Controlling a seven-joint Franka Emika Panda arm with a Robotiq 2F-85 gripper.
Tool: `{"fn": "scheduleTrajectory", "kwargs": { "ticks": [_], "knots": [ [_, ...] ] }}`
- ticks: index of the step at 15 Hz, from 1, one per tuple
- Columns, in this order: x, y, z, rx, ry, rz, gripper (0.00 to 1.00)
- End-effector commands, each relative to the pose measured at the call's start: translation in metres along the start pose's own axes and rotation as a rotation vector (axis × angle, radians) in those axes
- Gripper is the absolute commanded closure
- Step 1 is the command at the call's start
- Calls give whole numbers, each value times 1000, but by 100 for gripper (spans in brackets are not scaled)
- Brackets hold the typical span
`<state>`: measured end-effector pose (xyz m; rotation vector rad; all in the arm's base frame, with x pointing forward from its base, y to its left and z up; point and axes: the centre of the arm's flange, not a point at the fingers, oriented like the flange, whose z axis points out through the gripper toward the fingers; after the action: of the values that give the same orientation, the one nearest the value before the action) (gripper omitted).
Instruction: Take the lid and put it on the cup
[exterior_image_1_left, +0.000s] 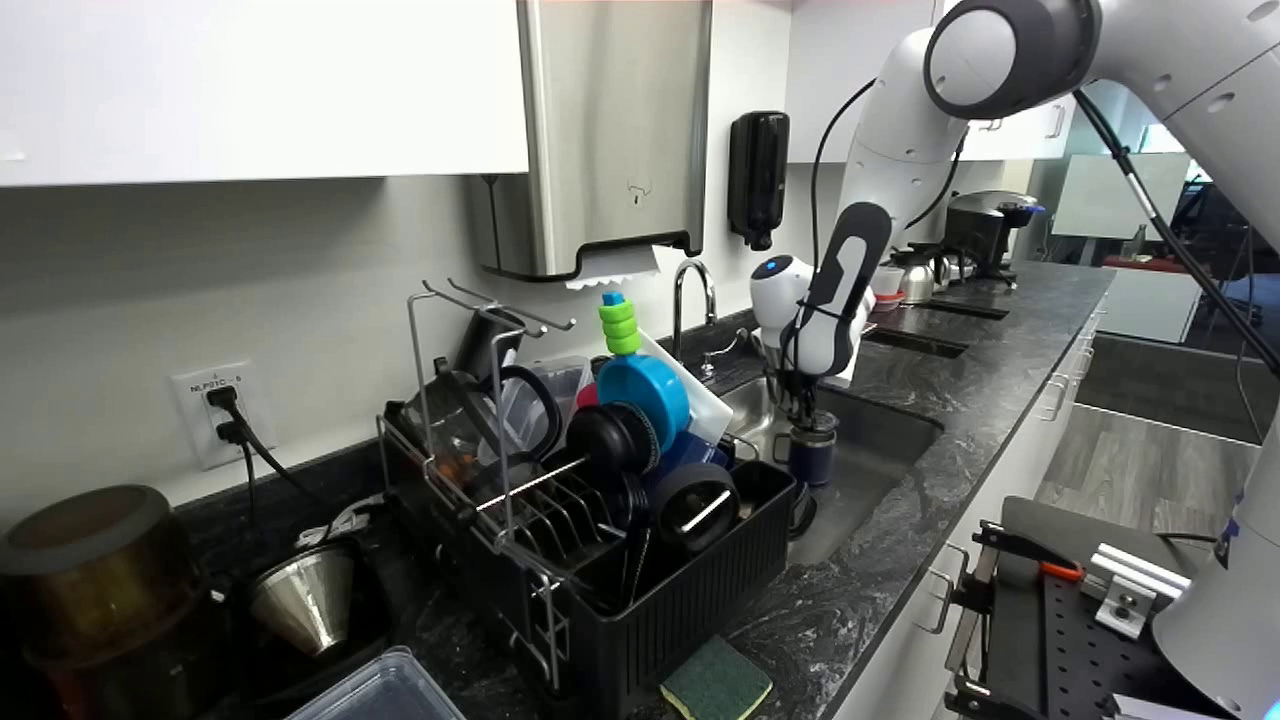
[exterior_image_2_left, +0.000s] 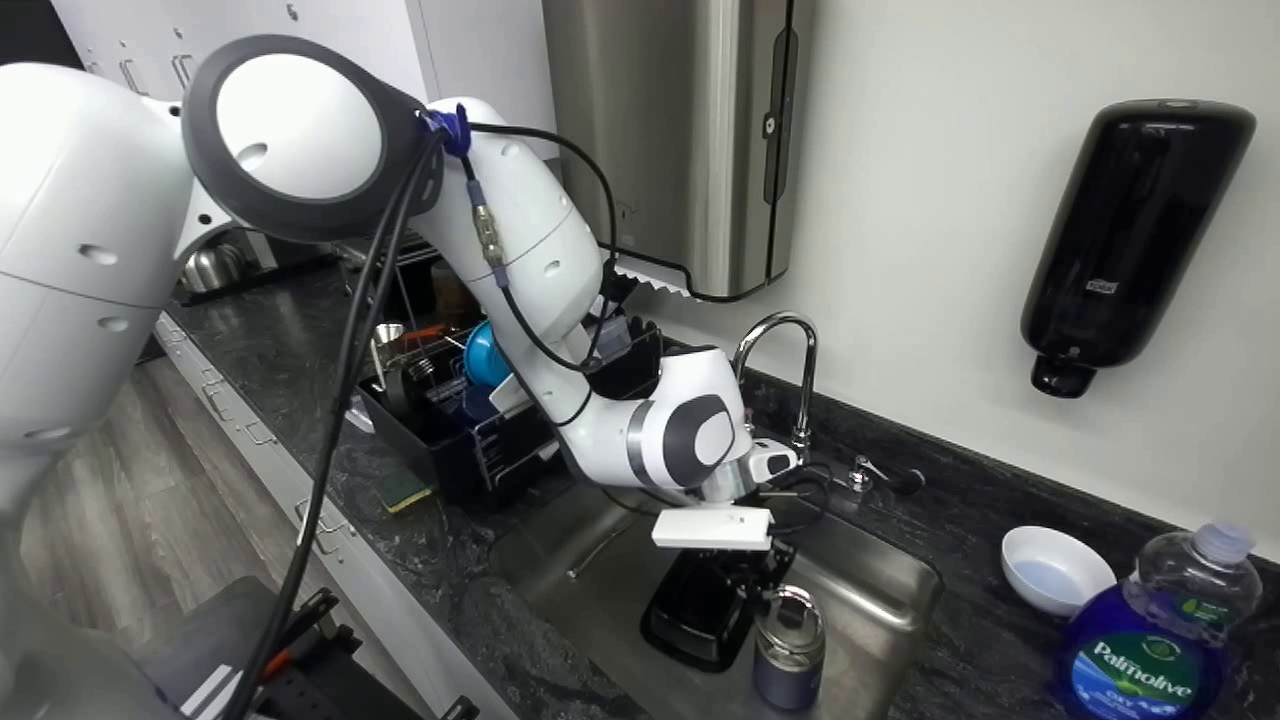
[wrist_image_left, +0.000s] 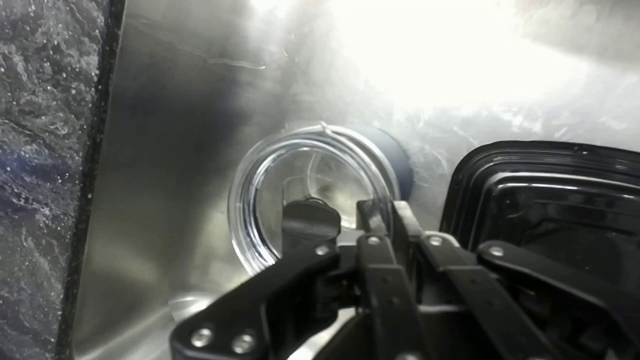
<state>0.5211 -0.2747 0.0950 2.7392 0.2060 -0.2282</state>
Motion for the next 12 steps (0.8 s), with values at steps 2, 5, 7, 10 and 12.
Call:
{"fn": "scheduleTrajectory", "kwargs": {
  "ticks": [2,5,7,10,12],
  "knots": [
    [0,2,6,-15,4,-23,97],
    [1,0,13,-12,-1,-28,97],
    [2,-3,17,-14,-2,-35,97],
    [3,-5,20,-19,3,-43,97],
    [4,-6,22,-23,7,-50,97]
  ]
}}
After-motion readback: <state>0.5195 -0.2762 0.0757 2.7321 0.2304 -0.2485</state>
